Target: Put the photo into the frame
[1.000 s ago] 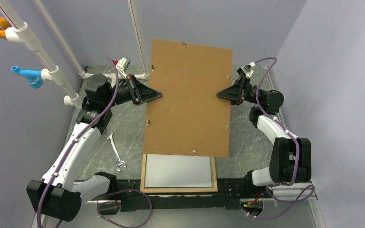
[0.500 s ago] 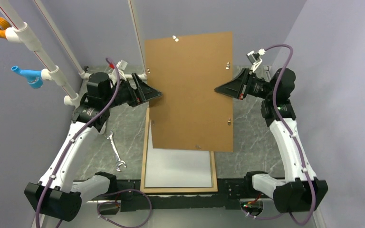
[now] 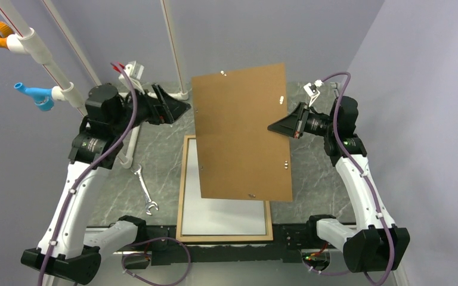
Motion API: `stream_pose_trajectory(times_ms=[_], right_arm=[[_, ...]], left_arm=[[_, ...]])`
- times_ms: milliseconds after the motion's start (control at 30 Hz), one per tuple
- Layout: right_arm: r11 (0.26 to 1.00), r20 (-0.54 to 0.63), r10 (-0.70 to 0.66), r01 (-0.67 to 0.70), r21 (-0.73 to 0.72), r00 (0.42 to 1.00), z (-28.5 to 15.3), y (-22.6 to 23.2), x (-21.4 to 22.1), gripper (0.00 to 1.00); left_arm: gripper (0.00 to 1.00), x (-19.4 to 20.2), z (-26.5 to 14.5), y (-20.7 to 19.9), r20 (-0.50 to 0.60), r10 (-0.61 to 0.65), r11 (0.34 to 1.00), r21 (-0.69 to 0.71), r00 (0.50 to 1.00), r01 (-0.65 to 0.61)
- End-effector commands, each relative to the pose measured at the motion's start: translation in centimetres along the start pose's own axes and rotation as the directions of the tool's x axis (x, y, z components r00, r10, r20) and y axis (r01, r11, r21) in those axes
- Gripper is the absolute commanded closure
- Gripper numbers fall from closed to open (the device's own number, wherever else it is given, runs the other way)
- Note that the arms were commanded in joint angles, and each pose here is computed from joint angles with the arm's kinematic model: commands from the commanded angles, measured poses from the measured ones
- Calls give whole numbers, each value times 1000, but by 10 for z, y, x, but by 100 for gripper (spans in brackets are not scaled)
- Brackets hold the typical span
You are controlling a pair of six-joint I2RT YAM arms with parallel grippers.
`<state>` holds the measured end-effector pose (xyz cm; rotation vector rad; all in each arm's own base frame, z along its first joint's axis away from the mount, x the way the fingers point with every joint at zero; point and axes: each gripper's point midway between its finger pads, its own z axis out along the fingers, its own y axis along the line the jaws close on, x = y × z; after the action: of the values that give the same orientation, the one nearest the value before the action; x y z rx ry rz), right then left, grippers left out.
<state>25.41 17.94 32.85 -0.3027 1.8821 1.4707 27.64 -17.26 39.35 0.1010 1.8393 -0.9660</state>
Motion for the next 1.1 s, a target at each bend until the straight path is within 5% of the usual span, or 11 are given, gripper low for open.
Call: stream_pose_trajectory(times_ms=[0,100,400,600,800,1067], right_arm=[[990,31,-130,132,-58,991,-5,24,-10,100],[985,37,-145,147,-87,989,-6,28,-7,100],[979,28,-176,178,-95,984,-8,29,-1,100],[981,20,-170,171,-95,985,-9,31,3,100],[982,17,-166,167,-87,986,-9,30,4,100],[983,38,-164,167,-73,986,-8,30,-2,100]], left_arm=[[11,-48,-10,-25,130,169,984,28,977,-174],[23,-55,9,-30,109,180,982,42,978,-185],[37,-76,73,-62,77,312,950,-20,947,-311],[64,-83,122,-65,65,324,945,-70,944,-320],[72,-86,154,-64,100,371,926,-116,923,-359],[78,-49,183,-38,-33,425,893,-149,905,-424]])
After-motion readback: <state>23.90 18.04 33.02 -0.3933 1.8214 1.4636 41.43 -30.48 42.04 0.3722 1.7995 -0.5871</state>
